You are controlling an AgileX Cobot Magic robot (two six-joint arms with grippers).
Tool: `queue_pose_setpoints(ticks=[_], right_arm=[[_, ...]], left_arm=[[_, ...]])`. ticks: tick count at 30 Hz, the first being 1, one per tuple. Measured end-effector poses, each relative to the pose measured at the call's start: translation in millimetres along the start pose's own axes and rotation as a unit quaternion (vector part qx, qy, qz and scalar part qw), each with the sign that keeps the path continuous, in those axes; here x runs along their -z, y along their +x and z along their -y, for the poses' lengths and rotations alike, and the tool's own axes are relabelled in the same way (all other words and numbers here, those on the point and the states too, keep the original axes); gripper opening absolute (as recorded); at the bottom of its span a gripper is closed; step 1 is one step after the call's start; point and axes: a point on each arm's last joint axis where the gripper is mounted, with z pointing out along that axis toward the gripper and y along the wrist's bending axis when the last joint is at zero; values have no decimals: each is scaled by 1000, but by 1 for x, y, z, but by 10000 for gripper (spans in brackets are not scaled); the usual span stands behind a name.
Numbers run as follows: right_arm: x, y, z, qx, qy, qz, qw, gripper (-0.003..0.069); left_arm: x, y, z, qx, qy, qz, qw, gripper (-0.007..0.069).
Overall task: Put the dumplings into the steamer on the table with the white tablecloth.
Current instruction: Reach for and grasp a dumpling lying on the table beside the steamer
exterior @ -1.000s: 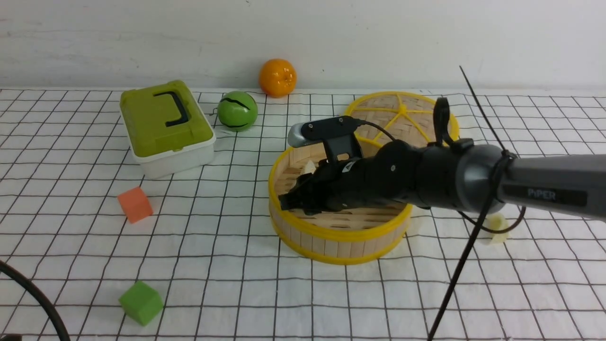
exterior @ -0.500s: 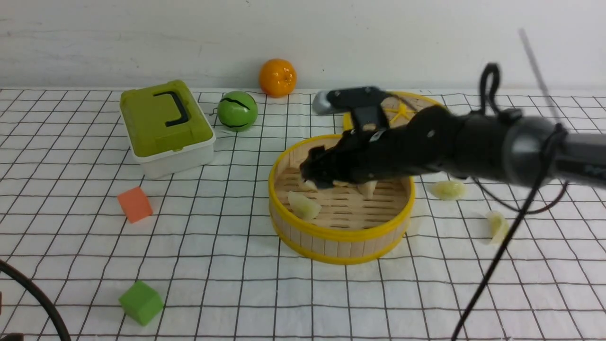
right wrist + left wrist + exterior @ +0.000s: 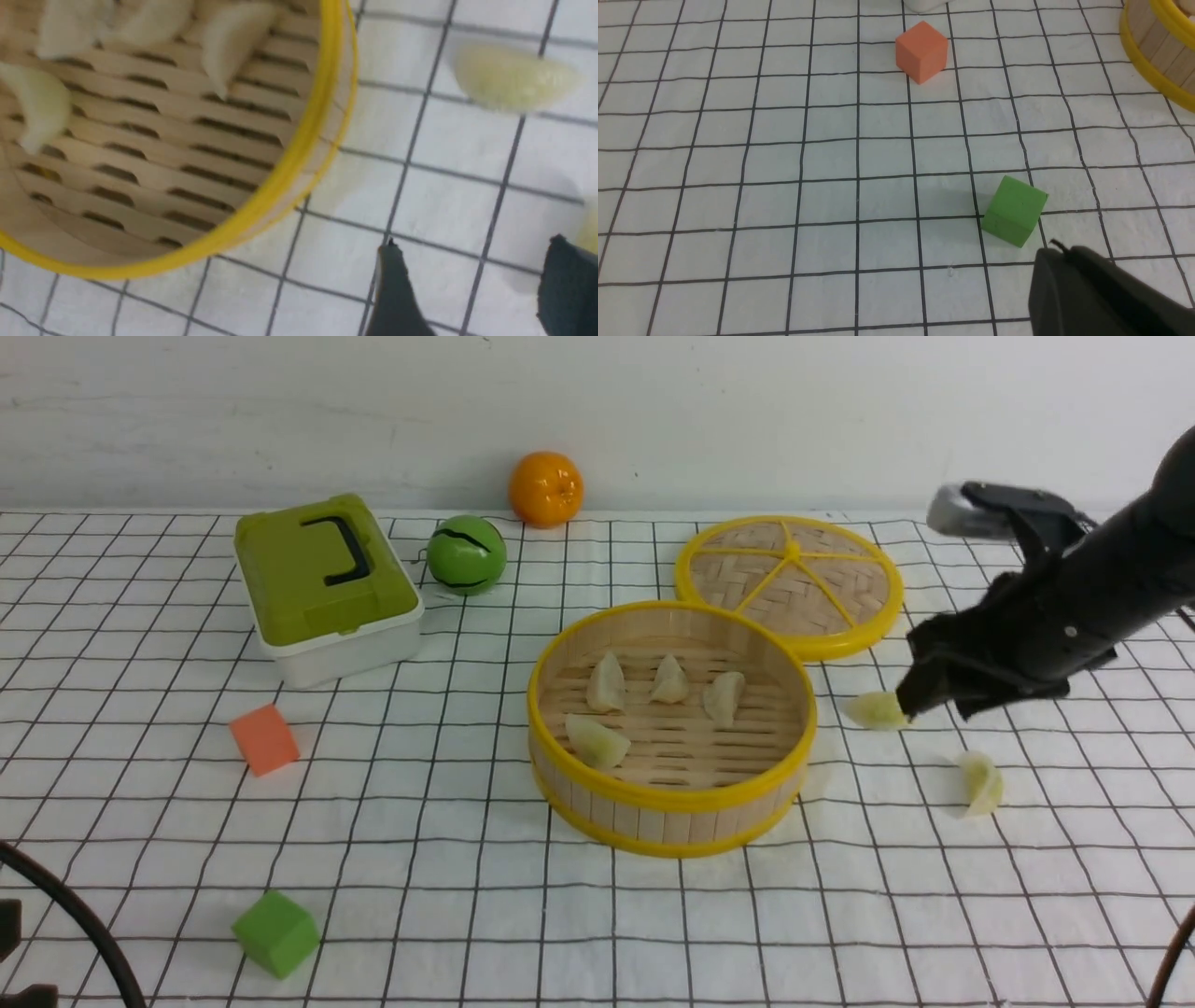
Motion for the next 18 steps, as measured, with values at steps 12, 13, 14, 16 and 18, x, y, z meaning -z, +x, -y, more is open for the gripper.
queue_pose_setpoints(ticks=[12,13,14,16,18], right_arm=[[-15,-7,-77,51,-148,64,986,-19],[-16,-6,-83,60,-155,67,984,-19],[-25,-6,-109,96,-167,95,977,-18],[-39,-4,-128,122,-159,120,972,-15],[-58,-3,-138,139,-138,140,970,-12]], left_arm=[[0,-1,1,0,5,5,1000,1],[0,-1,1,0,6,5,1000,1],[0,-1,1,0,8,7,1000,1],[0,-2,2,0,10,9,1000,1],[0,-2,2,0,10,9,1000,1]])
